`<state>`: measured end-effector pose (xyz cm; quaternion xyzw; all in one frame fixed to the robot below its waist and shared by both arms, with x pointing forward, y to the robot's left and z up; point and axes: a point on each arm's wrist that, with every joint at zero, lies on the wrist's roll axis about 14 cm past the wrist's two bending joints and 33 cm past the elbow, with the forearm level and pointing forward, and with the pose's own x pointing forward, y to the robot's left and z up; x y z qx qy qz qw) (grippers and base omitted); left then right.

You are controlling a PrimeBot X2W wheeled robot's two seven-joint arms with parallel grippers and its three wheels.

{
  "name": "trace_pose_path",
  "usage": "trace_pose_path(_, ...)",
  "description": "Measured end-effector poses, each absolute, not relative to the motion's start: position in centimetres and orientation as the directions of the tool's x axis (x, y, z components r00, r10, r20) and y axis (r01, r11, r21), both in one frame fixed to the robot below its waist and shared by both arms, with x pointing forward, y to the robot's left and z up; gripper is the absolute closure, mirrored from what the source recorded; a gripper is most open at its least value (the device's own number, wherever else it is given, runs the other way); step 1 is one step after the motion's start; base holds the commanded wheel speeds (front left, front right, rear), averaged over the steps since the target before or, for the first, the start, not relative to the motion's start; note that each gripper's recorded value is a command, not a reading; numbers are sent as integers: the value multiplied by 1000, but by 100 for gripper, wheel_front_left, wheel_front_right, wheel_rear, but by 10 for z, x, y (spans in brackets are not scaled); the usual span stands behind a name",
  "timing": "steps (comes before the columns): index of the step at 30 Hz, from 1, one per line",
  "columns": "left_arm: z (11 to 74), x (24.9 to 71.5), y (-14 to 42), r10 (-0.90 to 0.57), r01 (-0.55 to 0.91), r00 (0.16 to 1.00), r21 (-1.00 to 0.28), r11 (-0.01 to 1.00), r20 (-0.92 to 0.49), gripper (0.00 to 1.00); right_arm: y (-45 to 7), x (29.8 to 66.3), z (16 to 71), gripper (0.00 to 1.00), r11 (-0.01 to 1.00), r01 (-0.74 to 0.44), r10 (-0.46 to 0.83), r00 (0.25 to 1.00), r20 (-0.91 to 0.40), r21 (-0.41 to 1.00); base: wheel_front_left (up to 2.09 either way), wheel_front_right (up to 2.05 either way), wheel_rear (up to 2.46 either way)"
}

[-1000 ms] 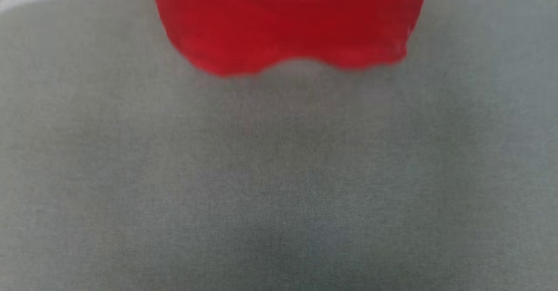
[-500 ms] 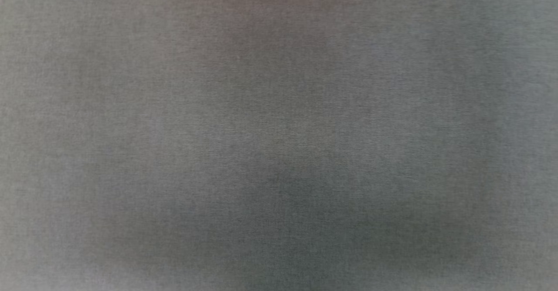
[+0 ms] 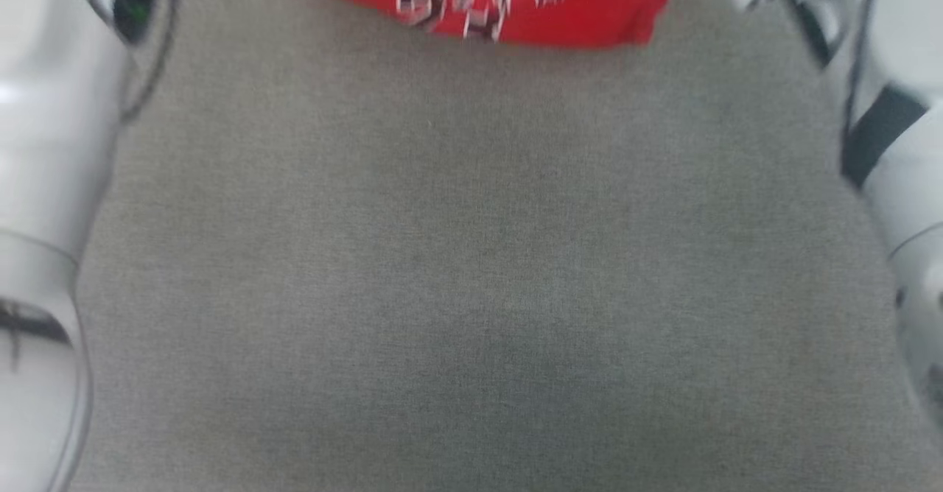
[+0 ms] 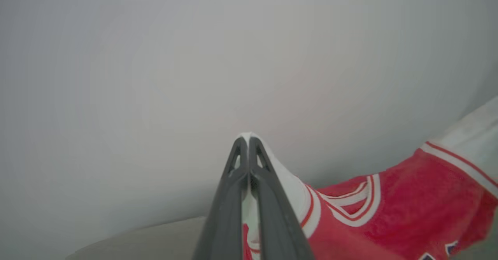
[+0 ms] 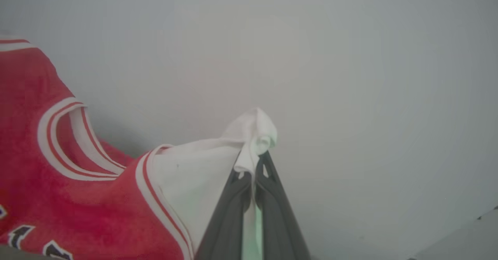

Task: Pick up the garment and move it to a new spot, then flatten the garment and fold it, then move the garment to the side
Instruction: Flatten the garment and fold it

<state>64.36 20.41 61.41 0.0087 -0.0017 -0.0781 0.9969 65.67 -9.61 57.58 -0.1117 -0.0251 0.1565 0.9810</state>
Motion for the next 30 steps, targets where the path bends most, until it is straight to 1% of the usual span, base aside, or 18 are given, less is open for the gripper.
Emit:
trace_pose_path(2, 607, 630, 200, -184, 185, 982, 24, 982, -35, 100, -86, 644, 569, 100, 921, -330, 335, 942, -11, -207, 0, 0, 0)
trace_pose_path(3, 604, 623, 198, -200, 200, 979, 8, 980, -48, 100, -83, 638, 567, 100, 925, -337, 339, 941, -18, -176, 0, 0, 0)
trace_pose_path(6, 588, 597, 197, -240, 239, 963, -19, 971, -126, 100, -71, 619, 562, 100, 917, -375, 373, 927, -42, -139, 0, 0, 0)
trace_pose_path(8, 580, 580, 200, -261, 257, 952, -43, 965, -162, 100, -68, 606, 563, 100, 903, -405, 402, 914, -49, -143, 0, 0, 0)
trace_pose_path(15, 552, 517, 209, -328, 322, 905, -66, 944, -270, 100, -96, 551, 550, 100, 851, -505, 490, 862, -127, -141, 0, 0, 0)
trace_pose_path(20, 527, 476, 210, -335, 323, 876, -93, 942, -346, 100, -110, 500, 524, 100, 796, -597, 563, 790, -243, -100, 0, 0, 0)
trace_pose_path(24, 498, 444, 211, -325, 311, 842, -105, 945, -429, 100, -129, 471, 502, 100, 785, -618, 568, 750, -339, -50, 0, 0, 0)
trace_pose_path(27, 472, 418, 215, -313, 305, 800, -103, 947, -511, 100, -137, 448, 483, 100, 767, -640, 570, 707, -419, -35, 0, 0, 0)
trace_pose_path(30, 452, 397, 215, -311, 288, 761, -134, 948, -570, 100, -142, 425, 464, 100, 753, -658, 575, 655, -490, 5, 0, 0, 0)
